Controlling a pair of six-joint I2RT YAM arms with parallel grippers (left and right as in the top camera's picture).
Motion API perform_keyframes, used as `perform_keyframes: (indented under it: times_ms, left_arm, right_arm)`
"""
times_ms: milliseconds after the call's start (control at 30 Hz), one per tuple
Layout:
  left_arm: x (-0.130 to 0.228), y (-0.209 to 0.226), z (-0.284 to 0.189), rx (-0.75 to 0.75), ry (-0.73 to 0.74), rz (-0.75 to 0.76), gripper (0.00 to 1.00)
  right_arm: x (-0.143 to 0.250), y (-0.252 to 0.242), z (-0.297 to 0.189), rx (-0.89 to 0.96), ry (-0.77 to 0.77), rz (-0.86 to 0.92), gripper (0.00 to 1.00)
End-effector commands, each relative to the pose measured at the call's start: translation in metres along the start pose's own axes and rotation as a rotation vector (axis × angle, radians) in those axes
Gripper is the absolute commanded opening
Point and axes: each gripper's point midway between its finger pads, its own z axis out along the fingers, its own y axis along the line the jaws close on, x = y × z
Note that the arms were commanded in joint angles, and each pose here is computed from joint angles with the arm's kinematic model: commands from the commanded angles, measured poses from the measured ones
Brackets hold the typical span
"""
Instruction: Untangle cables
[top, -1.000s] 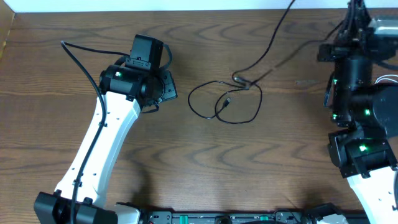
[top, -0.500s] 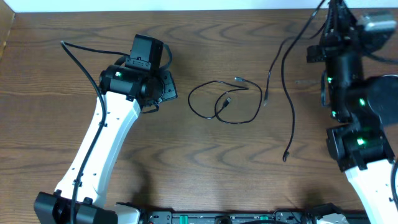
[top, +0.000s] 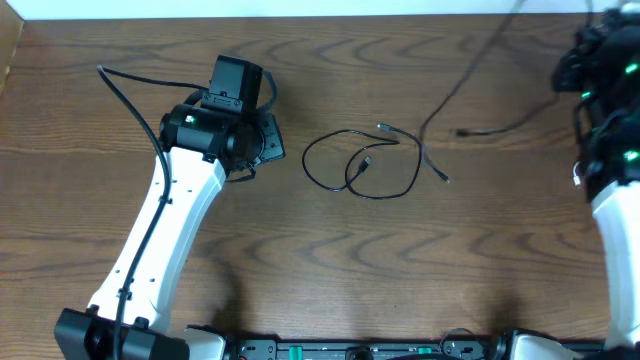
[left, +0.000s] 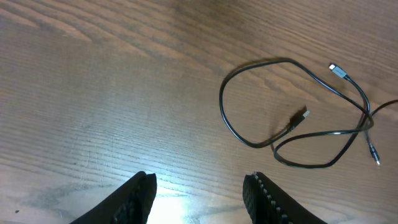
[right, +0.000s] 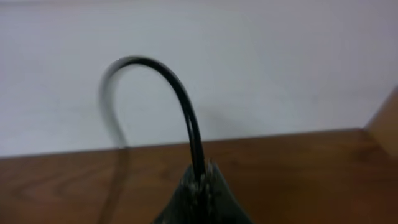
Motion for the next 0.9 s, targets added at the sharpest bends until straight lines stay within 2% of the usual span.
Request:
perform_keyframes:
  times_ms: [0,67,133,300,633,867]
  left_arm:
    - [-0.001,0.003,-0.002,-0.008,-0.007,0.005,0.51]
    - [0.001,0.002,-0.002,-0.004,0.0,0.002,0.51]
    - [0.002,0.003,-0.002,-0.007,0.006,0.002,0.51]
    - [0.003,0.004,-0.002,-0.009,0.009,0.002,0.51]
    - [0.003,0.004,-0.002,-0.009,0.01,0.002,0.51]
    - [0.003,0.004,-0.002,-0.009,0.01,0.002,0.51]
  right_arm:
    - [-0.049,-0.029,-0.003,0.024,-0.064,0.014,0.01]
    - [-0.072,-0.071,-0.005,0.131,-0.116,0.096,0.01]
    - [-0.081,-0.092,-0.01,0.186,-0.16,0.139,0.01]
    - [-0.082,-0.146,-0.028,0.354,-0.205,0.284,0.01]
    - [-0.098,-0.156,-0.032,0.358,-0.29,0.312,0.01]
    - [-0.094,-0.161,-0.02,0.347,-0.309,0.38,0.01]
